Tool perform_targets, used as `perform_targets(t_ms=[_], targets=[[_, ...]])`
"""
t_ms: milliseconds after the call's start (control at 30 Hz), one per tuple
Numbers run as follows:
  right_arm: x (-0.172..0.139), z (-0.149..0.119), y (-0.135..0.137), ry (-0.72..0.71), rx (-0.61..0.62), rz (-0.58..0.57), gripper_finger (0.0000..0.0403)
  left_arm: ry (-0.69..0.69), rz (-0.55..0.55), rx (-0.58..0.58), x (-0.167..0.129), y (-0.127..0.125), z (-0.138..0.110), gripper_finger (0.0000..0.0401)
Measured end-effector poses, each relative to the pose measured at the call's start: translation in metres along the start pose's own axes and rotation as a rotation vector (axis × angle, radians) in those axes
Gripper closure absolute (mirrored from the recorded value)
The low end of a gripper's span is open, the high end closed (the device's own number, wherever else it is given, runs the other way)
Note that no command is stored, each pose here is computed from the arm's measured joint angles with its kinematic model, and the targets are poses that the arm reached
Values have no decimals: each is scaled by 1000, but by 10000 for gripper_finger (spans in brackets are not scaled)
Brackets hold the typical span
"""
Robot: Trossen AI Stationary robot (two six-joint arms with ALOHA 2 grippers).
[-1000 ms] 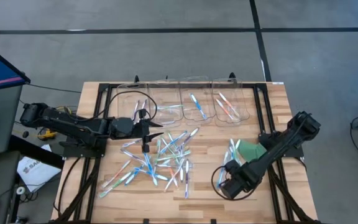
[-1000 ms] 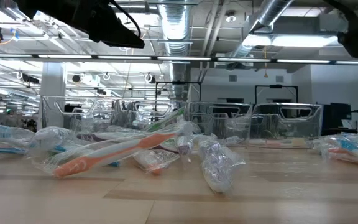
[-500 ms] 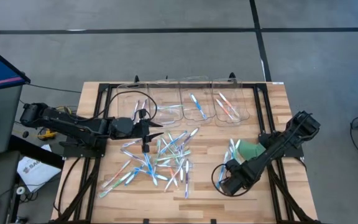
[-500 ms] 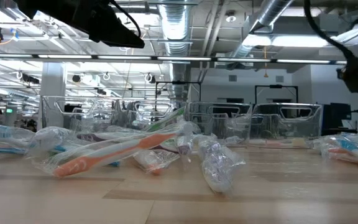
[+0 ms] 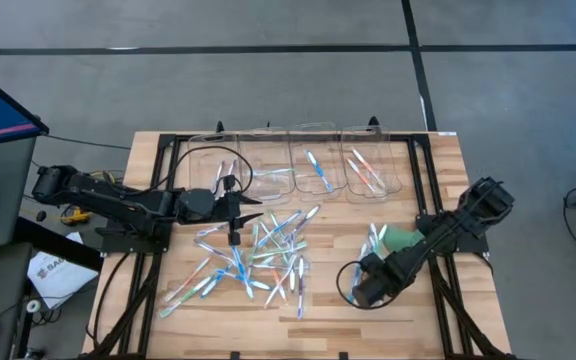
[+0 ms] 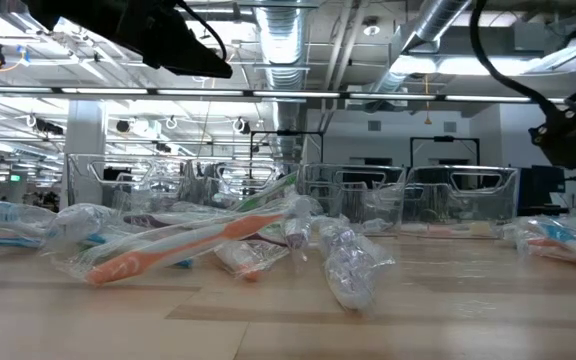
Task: Pick & Place Toothbrushes
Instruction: Put the blue toothbrush into the middle right transparent bin
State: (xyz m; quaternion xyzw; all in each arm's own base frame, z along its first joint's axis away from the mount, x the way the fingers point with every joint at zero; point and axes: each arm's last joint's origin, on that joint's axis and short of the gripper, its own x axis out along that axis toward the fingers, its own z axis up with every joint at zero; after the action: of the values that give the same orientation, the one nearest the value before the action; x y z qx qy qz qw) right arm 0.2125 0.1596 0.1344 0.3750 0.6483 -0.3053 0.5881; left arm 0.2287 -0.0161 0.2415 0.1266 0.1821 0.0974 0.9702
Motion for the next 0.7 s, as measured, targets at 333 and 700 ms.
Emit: perform_targets(t_ms=[333, 700], targets=[[-24, 7, 14, 75, -59, -11, 394, 2, 8, -3, 1, 2, 0, 275], [-103, 5, 26, -17, -105, -168, 393, -5, -17, -46, -1, -4, 1, 275]])
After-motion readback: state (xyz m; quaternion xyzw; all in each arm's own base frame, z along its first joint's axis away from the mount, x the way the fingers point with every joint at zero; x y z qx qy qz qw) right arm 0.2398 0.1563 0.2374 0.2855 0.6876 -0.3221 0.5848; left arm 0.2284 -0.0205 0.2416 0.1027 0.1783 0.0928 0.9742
